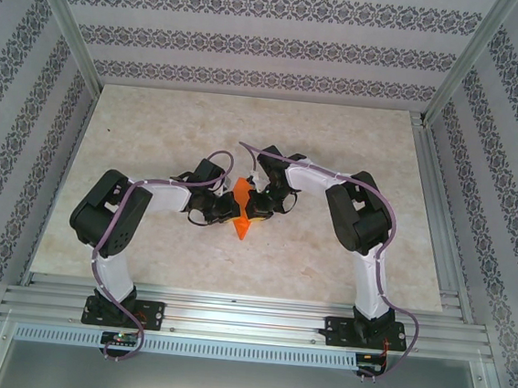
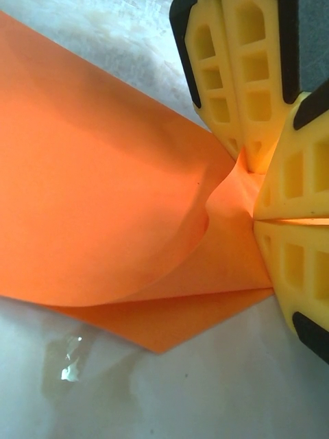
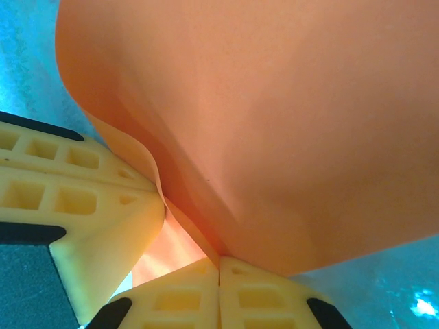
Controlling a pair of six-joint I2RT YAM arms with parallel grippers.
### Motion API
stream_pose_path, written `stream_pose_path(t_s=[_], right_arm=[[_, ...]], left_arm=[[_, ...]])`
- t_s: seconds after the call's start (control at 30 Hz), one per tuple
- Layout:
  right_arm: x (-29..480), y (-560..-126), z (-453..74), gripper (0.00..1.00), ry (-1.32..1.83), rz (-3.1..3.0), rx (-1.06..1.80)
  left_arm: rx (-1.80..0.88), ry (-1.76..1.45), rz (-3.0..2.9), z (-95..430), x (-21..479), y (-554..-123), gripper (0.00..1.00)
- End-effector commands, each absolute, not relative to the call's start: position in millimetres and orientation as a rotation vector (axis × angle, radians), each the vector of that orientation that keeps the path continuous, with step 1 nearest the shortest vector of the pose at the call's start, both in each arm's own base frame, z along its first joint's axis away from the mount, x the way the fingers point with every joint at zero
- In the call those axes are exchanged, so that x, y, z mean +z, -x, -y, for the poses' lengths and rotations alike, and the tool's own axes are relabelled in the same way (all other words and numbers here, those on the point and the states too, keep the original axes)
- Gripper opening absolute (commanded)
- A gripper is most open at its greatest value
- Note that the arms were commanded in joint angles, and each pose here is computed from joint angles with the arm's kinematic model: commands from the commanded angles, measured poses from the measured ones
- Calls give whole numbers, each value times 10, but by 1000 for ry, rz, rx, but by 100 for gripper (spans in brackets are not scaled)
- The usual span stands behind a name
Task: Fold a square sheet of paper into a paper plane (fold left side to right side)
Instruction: Third fold the triangle at the center of the table.
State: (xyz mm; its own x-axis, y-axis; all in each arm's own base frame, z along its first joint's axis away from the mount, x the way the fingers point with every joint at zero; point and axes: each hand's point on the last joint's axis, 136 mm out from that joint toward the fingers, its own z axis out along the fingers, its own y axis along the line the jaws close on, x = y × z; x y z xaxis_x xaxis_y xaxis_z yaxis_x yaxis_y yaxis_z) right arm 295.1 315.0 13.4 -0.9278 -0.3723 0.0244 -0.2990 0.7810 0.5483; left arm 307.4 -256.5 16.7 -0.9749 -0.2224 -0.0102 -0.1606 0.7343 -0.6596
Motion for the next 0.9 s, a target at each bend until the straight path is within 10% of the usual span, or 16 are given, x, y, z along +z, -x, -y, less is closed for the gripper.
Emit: stream_pose_path(t_s=[0.0,0.23,0.87], right_arm=[[148,-3014,-3112,9,-524,2874,-814],[641,-3137,-3032,22,-536,3004,-895],[550,-2674,-3476,10,-890,3013,-1174]], left_arm=[[-946,327,-2937,2461,-178,-2896,9],[-930,345,-2952,2436,-263,-2867,9],[-911,348,-2970,2432,-278,-2862,8]])
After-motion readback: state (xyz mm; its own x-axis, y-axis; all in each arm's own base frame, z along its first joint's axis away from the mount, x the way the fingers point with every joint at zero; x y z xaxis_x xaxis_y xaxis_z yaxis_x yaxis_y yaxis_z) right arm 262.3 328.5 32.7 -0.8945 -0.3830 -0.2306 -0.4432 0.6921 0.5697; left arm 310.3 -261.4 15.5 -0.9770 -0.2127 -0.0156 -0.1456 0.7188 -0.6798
